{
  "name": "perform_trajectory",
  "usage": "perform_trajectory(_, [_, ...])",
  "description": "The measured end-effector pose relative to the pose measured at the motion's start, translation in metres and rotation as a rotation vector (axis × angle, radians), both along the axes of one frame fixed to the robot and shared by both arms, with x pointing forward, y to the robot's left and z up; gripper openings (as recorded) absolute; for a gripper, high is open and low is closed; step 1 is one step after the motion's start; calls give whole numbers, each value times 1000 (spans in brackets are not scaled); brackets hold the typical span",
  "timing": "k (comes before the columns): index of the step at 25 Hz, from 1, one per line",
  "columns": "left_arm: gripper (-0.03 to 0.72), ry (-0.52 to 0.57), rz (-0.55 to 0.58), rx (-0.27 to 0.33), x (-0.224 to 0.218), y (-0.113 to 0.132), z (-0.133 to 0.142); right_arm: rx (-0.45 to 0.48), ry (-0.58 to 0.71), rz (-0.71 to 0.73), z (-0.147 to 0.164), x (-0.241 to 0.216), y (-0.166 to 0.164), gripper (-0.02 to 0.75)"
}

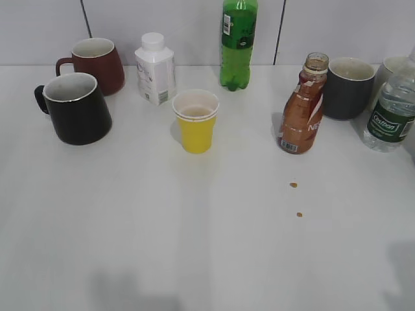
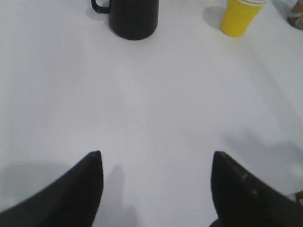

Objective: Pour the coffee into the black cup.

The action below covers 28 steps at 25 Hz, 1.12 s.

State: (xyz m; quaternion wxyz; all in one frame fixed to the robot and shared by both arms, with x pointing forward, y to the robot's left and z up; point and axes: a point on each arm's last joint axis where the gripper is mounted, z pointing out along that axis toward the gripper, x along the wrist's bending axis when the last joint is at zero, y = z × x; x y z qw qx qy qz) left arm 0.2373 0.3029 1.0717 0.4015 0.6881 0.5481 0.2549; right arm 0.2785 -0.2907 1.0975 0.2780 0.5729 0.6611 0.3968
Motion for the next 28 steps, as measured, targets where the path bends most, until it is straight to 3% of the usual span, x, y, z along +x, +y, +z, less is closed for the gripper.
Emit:
perform_trajectory(4, [531,-61,-25,19,-20,7,-6,1,-27,1,-5,-29,-9,486])
perform_trajectory(10, [524,-46,-60,42,-19,5,-12,-6,-101,20,-30,-51,-16,486])
perform_trajectory(28, [503,-146,-78,31,-7,0,-14,-28,-114,43,-44,-45,-13,486])
